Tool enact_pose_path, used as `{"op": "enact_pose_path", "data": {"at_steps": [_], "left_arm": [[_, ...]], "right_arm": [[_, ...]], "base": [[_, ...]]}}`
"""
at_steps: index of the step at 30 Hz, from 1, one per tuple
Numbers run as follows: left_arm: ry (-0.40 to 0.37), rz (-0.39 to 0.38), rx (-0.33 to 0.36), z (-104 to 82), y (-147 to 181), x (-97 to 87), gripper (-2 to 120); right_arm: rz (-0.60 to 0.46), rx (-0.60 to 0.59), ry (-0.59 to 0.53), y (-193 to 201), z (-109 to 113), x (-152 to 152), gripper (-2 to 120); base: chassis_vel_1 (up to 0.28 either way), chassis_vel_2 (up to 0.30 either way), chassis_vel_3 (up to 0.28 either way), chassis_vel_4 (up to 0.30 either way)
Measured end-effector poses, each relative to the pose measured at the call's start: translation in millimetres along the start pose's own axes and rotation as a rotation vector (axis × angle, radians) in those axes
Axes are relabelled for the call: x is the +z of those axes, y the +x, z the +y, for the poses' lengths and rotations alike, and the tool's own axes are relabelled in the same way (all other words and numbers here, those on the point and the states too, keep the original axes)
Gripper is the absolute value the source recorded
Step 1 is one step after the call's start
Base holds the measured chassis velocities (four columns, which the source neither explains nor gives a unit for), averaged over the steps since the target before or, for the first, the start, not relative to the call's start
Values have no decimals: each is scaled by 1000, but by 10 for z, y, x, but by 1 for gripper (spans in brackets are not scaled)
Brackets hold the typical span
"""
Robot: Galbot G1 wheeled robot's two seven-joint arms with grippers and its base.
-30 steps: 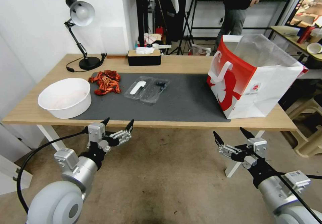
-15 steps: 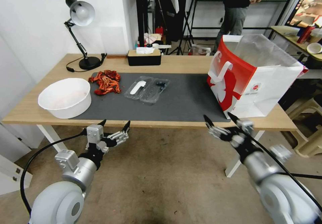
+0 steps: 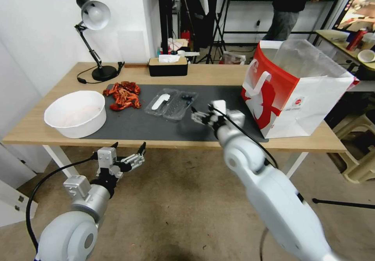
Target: Close the takeout container lid, then place the container into the takeout bag.
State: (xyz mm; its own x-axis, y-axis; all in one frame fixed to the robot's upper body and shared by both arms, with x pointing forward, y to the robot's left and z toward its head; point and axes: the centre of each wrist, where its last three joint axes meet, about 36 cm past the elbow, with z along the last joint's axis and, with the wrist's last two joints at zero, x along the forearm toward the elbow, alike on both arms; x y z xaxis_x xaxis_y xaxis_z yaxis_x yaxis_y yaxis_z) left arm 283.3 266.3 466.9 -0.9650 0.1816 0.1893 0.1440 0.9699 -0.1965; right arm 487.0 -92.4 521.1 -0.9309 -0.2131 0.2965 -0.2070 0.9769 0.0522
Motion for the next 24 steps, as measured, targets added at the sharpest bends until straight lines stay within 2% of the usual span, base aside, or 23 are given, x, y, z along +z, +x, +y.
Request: {"op": "enact_pose_path", "data": {"at_steps": [3, 11, 24], "left_arm": [[1, 3, -6, 20, -12, 25, 100], [-2, 1, -14, 38, -30, 63, 100], [-1, -8, -22, 56, -53, 95, 100]], "right_arm": [[104, 43, 29, -192, 201, -126, 100], [201, 50, 61, -526, 471, -136, 100], [275, 53, 21, -685, 507, -107, 100]], "base": [[0, 0, 0, 0], [0, 0, 0, 0], [0, 0, 0, 0]]}}
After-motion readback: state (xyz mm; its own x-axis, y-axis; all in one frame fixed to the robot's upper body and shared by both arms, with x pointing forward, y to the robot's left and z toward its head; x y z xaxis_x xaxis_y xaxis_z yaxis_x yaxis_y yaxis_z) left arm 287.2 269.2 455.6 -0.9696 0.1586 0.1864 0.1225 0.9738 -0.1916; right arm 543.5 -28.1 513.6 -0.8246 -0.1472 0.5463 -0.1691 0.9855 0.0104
